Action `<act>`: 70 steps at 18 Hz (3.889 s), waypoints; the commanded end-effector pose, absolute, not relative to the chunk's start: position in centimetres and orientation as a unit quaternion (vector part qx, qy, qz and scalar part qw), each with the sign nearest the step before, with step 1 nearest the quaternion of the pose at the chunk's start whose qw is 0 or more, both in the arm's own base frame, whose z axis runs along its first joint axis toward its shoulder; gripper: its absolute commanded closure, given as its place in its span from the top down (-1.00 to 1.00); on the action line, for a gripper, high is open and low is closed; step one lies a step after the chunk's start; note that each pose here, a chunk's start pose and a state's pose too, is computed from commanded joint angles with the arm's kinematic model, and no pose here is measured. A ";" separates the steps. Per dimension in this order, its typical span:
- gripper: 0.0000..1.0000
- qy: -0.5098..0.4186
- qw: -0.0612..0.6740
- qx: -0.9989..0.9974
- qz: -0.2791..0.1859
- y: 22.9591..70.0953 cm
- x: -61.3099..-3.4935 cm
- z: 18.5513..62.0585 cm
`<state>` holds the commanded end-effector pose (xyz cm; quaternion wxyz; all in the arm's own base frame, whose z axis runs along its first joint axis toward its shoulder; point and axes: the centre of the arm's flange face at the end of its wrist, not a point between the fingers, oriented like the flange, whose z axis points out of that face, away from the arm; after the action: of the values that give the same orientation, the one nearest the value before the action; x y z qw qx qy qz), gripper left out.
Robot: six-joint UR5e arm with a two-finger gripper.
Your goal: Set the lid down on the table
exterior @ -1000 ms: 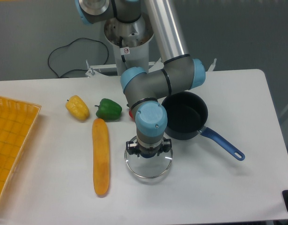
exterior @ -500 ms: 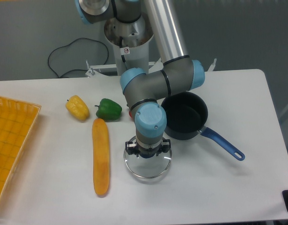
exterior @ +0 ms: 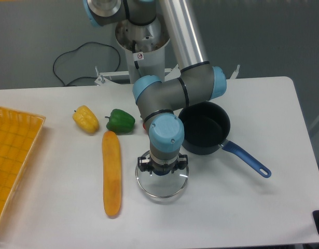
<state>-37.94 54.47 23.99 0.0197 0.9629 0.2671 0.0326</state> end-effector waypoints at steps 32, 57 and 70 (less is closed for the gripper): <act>0.31 0.257 0.030 0.965 0.037 55.1 -37.2 22.5; 0.33 0.253 0.032 0.966 0.036 55.4 -36.8 22.1; 0.33 0.252 0.035 0.966 0.037 55.5 -36.8 21.6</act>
<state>-36.79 55.46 21.57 0.0351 0.9663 0.2522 0.0369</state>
